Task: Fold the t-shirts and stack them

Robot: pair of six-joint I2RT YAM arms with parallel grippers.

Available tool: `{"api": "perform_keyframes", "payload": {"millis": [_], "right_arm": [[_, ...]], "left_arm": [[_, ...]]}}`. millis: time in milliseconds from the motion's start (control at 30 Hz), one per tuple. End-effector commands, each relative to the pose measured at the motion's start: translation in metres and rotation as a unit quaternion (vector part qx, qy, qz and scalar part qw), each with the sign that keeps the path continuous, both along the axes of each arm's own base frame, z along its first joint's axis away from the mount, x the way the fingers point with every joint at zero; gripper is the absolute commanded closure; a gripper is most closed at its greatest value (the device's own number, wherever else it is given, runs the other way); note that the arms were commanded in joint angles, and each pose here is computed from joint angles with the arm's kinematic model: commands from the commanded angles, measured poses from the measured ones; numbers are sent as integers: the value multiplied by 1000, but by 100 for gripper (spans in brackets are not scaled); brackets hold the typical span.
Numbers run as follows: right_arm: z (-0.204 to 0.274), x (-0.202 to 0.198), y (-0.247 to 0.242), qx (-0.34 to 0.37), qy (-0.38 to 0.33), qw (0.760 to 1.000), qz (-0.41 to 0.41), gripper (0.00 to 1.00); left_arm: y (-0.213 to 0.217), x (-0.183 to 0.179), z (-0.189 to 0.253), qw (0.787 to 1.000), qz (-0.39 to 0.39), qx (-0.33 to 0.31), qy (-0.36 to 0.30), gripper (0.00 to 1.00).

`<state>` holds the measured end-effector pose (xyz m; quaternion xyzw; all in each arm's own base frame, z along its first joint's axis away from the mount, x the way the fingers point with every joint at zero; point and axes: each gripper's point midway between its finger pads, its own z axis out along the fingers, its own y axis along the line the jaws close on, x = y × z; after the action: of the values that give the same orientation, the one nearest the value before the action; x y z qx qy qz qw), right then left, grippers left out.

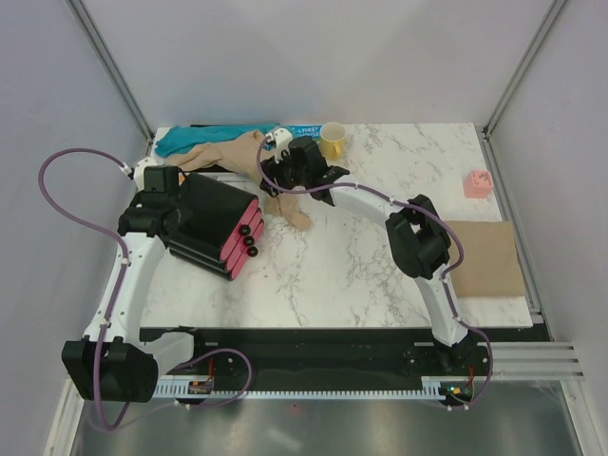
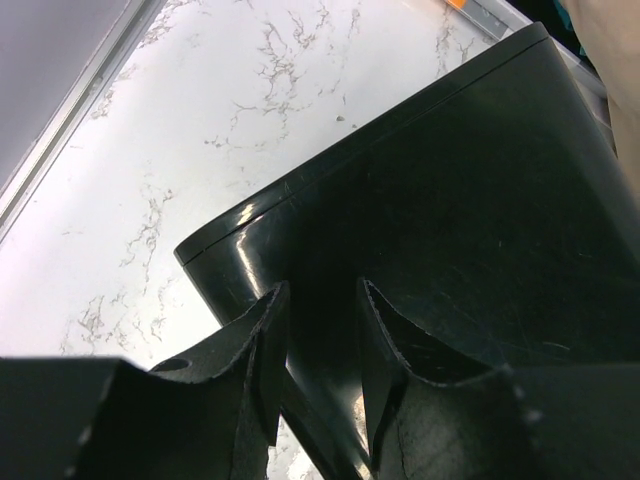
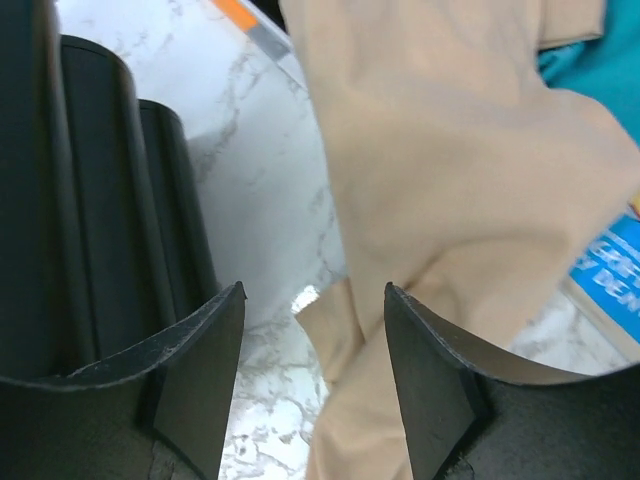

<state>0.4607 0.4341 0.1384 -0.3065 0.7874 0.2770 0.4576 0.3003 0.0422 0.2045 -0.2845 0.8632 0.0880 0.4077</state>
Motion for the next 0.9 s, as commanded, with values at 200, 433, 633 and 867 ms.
{"api": "perform_keyframes", "payload": {"millis": [200, 433, 633, 867], "right_arm": [[-24, -51, 51, 42, 64, 993, 89, 35], [-13, -115, 73, 76, 83, 982, 150, 71], [-8, -186, 102, 77, 99, 970, 208, 100], [-3, -264, 144, 91, 121, 950, 274, 100]], "left_arm": [[-6, -14, -38, 997, -7, -14, 76, 59], [-11, -10, -47, 996, -4, -28, 86, 97], [-11, -1, -41, 996, -4, -29, 83, 98], [-8, 10, -42, 996, -2, -18, 93, 98]]}}
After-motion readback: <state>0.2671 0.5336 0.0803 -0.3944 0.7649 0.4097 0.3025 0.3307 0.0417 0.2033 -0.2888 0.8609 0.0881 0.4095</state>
